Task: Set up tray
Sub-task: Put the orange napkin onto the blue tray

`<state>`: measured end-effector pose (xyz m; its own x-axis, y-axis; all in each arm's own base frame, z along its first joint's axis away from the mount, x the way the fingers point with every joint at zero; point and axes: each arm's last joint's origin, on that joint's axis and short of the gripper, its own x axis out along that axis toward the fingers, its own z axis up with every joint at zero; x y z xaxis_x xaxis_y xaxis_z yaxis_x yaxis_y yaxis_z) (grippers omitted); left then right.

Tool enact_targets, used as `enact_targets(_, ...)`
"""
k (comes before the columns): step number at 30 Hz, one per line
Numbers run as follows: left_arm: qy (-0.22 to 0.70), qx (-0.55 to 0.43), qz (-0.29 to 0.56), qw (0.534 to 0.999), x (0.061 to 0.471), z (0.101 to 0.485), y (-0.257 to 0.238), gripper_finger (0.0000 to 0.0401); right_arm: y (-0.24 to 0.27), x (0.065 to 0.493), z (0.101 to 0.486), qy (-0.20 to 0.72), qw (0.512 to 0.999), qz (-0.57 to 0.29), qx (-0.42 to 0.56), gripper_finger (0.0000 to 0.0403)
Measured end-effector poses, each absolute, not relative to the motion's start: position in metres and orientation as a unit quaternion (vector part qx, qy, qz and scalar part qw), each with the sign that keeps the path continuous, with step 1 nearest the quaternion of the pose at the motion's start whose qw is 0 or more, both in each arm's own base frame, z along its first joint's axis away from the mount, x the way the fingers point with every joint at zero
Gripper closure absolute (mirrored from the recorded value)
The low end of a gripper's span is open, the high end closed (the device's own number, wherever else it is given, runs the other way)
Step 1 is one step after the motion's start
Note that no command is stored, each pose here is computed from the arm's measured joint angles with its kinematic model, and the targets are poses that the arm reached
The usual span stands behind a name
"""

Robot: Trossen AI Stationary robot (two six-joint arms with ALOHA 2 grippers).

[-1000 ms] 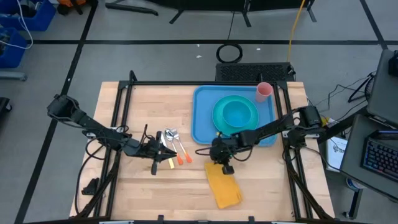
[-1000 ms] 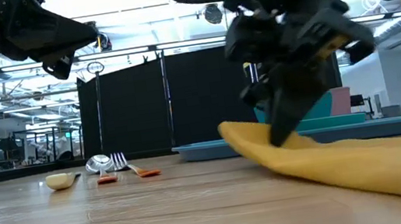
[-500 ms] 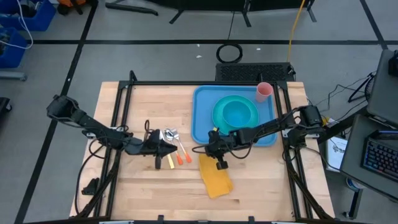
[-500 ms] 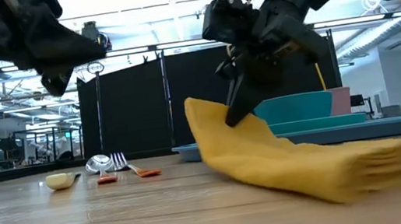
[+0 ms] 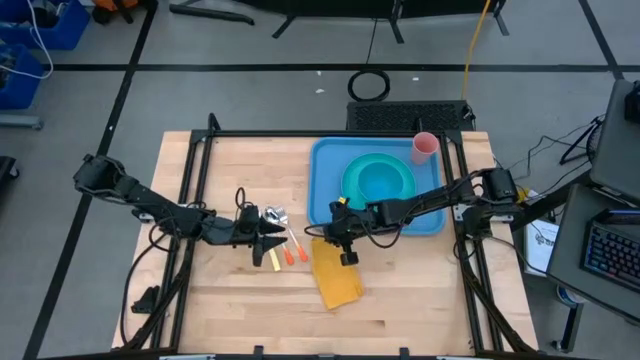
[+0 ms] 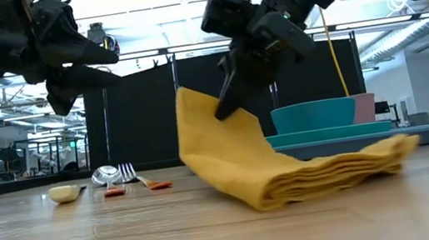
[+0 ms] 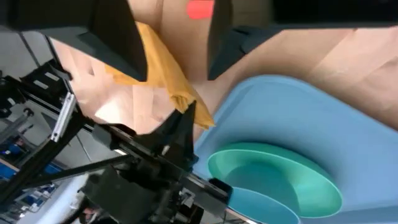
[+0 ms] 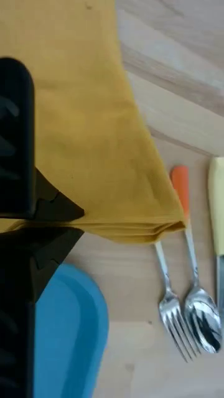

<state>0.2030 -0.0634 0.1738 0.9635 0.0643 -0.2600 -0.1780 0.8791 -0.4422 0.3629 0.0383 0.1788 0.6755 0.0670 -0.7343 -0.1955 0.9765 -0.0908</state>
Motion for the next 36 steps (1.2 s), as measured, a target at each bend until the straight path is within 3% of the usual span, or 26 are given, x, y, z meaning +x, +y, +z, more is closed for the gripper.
enact_targets(4, 0.117, -0.250, 0.070, 0.959, 0.204, 0.174, -0.060, 0.0182, 0.035, 0.368, 0.187, 0.381, 0.918, 0.070, -0.088, 0.0403)
enact_targets(9, 0.130, -0.255, 0.076, 0.955, 0.210, 0.167, -0.054, 0.0158, 0.029, 0.372, 0.191, 0.373, 0.921, 0.067, -0.091, 0.0403)
enact_targets(31, 0.155, -0.260, 0.065, 0.951, 0.264, 0.156, -0.041, 0.0155, 0.015, 0.373, 0.192, 0.366, 0.923, 0.070, -0.096, 0.0403)
enact_targets(36, 0.166, -0.261, 0.029, 0.951, 0.266, 0.158, -0.043, 0.0155, 0.013, 0.373, 0.191, 0.372, 0.921, 0.066, -0.091, 0.0403)
